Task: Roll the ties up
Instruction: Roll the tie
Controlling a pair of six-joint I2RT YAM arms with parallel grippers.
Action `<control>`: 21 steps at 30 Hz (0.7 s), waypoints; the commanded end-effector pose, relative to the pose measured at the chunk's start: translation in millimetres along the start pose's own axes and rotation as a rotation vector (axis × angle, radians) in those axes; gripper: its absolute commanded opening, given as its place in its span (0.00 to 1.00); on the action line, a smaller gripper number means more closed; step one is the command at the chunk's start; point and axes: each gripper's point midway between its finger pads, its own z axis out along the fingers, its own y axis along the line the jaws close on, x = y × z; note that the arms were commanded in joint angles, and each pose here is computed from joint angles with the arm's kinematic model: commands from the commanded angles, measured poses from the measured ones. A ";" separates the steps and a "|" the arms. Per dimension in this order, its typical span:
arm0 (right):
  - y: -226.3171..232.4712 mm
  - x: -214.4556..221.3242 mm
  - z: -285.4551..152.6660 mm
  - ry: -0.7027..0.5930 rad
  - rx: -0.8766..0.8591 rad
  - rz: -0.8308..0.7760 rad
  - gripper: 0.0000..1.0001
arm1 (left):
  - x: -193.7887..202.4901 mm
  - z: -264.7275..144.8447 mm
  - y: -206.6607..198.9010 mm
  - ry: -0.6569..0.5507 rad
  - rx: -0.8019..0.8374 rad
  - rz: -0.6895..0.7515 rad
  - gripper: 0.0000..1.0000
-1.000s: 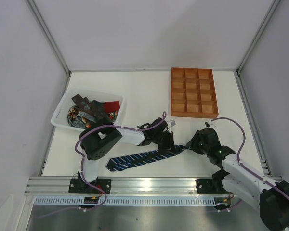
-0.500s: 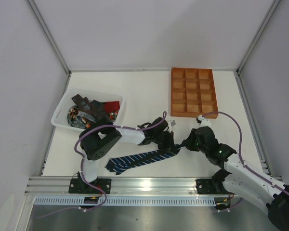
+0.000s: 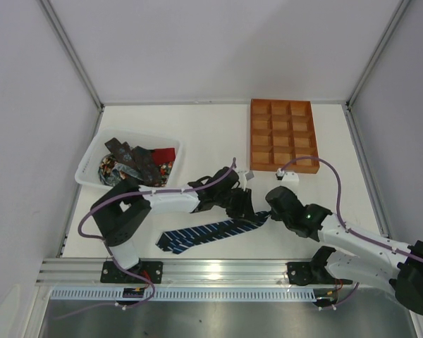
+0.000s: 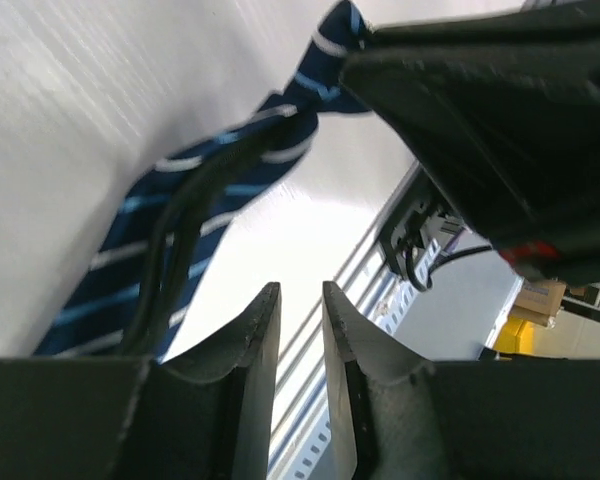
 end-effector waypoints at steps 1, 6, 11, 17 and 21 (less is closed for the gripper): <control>-9.2 -22.2 -5.5 -0.074 0.084 0.046 0.00 | 1.4 -19.0 -2.5 -0.023 -0.002 0.041 0.30; -8.0 -19.0 -3.2 -0.062 0.101 0.033 0.00 | 7.3 -33.3 10.2 -0.054 -0.034 0.010 0.34; -2.9 -17.8 -3.7 -0.063 0.147 -0.009 0.00 | 8.2 -31.6 7.2 -0.039 -0.009 -0.002 0.29; -0.9 -16.6 -3.7 -0.058 0.145 -0.017 0.00 | 16.4 -56.7 42.8 -0.093 -0.181 -0.013 0.29; -2.4 -15.8 -4.2 -0.057 0.149 -0.021 0.00 | 27.1 -94.2 73.3 -0.144 -0.387 -0.031 0.45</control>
